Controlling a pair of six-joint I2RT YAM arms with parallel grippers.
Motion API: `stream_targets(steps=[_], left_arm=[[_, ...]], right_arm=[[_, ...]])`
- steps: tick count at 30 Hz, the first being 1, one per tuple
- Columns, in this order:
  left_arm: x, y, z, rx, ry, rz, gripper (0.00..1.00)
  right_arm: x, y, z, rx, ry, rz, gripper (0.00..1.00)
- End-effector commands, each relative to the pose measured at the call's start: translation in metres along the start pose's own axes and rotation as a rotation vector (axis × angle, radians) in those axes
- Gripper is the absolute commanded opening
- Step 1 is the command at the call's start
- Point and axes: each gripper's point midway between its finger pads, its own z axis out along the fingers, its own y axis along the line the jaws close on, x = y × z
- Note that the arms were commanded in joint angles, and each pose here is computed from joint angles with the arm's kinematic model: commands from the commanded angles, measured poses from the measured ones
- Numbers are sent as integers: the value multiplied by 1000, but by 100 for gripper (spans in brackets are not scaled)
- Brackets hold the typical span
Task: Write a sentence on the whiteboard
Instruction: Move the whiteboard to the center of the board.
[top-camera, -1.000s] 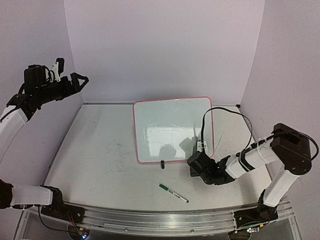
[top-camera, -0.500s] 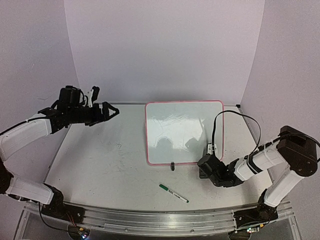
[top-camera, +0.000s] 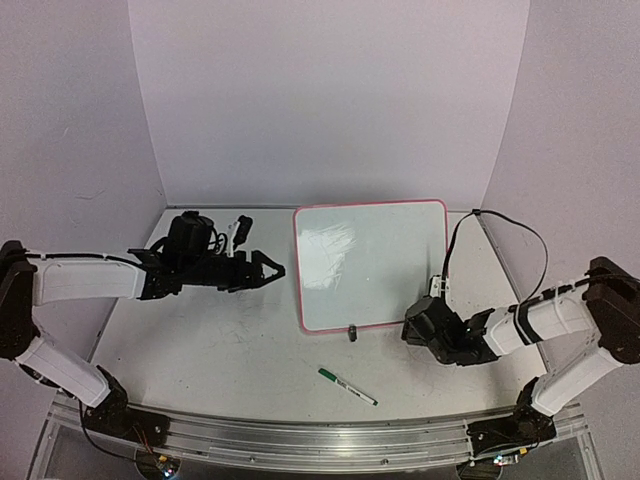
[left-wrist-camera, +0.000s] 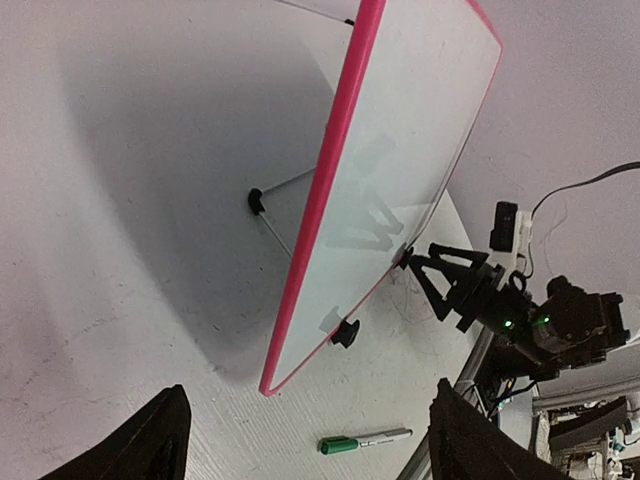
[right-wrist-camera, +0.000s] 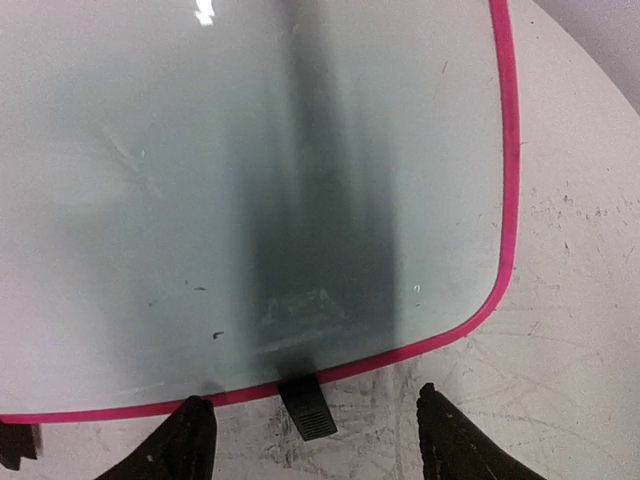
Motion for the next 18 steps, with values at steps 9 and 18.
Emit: stream_targets(steps=[9,18], left_arm=[[-28,-9,40,-17,-101,89,79],[-33,-25,83,50,-61,108,70]], right_arm=[[-36,23,-58,-237,-1,98,85],[-49,29,-73,-271,-19,79,84]])
